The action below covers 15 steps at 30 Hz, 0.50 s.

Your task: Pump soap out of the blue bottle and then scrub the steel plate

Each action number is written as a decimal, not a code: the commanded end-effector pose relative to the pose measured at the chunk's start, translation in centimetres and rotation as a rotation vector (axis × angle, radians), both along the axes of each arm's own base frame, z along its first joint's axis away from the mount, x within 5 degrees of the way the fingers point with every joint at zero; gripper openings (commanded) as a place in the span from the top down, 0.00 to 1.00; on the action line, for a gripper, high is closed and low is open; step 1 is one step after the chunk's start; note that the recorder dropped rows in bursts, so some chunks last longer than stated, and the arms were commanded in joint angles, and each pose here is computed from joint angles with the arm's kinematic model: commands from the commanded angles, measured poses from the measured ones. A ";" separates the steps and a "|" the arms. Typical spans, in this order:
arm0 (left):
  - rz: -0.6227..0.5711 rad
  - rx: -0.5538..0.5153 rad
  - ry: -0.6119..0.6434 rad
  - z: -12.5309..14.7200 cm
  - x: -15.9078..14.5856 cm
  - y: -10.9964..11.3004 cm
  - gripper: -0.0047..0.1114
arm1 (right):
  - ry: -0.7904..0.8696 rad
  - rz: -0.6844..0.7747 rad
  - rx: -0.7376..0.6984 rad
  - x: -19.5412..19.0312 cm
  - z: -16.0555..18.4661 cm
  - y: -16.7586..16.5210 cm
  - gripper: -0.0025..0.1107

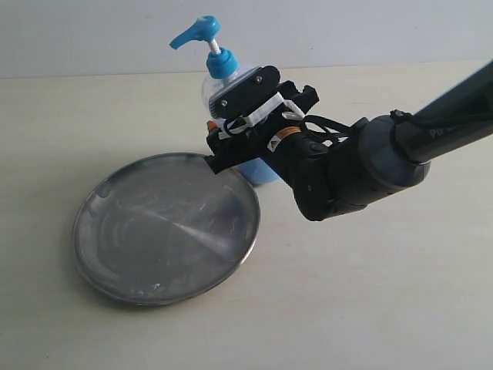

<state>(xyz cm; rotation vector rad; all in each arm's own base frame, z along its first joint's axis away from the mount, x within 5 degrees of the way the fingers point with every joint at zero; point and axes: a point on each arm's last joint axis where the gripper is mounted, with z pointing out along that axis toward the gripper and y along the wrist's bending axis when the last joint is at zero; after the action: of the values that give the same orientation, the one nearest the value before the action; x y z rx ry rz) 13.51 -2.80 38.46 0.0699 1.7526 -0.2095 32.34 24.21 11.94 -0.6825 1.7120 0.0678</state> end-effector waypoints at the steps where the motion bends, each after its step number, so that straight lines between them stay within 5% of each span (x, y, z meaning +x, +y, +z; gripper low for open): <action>1: -0.007 0.007 0.027 -0.3 0.9 -0.3 0.96 | -0.080 0.003 0.027 0.2 1.2 0.1 0.98; 15: -0.154 0.190 0.427 -4.6 5.6 -2.5 0.96 | -0.080 0.003 0.027 0.2 1.2 0.1 0.98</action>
<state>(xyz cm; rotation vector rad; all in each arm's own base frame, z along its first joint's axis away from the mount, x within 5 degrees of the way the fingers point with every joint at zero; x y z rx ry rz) 18.40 -4.64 34.28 0.2636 2.1007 -0.1541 32.33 24.22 11.94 -0.6830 1.7116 0.0694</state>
